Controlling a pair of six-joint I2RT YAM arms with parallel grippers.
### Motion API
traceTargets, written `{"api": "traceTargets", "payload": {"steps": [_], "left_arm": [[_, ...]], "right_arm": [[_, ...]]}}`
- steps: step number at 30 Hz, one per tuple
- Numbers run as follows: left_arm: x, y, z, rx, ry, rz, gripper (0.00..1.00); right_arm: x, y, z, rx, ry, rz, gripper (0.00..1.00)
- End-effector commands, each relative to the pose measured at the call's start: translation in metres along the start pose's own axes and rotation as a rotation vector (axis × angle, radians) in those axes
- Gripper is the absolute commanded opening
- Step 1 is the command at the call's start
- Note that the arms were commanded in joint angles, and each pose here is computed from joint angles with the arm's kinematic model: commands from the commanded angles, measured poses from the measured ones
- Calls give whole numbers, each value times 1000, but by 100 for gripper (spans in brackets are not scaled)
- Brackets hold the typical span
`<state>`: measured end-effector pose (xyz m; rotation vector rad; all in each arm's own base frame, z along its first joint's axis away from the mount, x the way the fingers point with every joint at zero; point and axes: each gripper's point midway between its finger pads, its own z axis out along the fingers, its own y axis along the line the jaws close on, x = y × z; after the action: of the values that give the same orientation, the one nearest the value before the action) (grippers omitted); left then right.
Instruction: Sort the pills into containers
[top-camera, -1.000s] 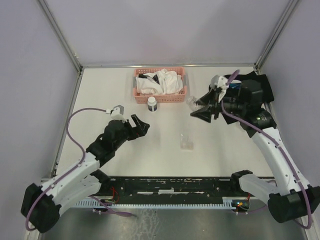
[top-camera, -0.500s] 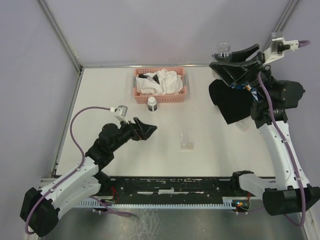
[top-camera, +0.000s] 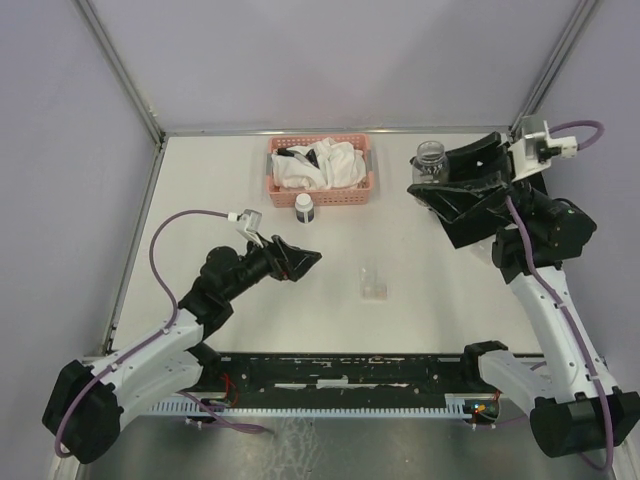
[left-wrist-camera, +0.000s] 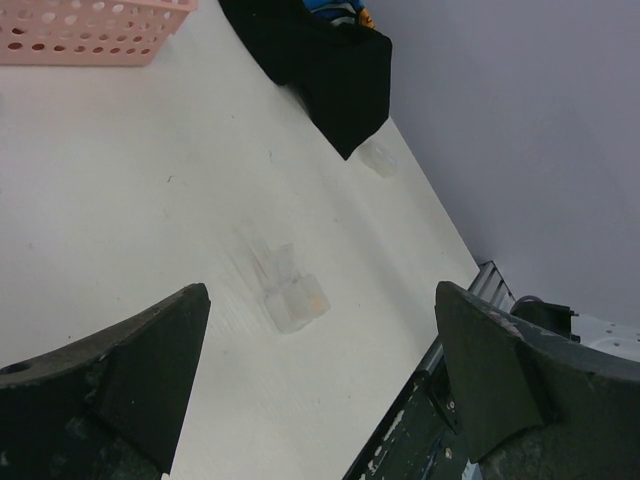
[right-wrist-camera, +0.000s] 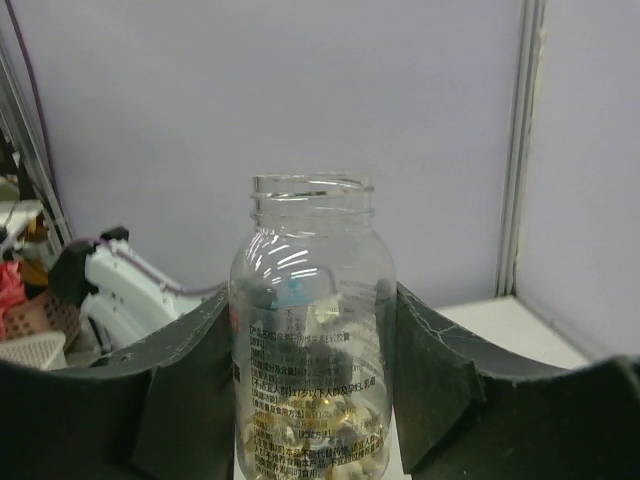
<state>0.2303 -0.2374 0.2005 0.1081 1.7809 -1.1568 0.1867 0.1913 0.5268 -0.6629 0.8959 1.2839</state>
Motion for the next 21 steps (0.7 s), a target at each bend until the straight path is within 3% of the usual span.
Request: {"api": "traceTargets", "payload": {"steps": [1,9,11,12,21], "left_arm": [[-5,-13,3,85,-34,8,99],[25,10,11,33,66,-8,93],[35,16,12,26,95,-15,91],[39,19,12,22,102,-18,90],[38,23,7,29,50,15,90]], "right_arm": [[52,2,-20,-75,194,-134,8],[170,-22,-81,-96,528,-96,8],[200,-24,-104,-149,632,-192,8],[214,-22,-116,-154,681,-166,8],[295,-38,-186,-133,973,-112,9]]}}
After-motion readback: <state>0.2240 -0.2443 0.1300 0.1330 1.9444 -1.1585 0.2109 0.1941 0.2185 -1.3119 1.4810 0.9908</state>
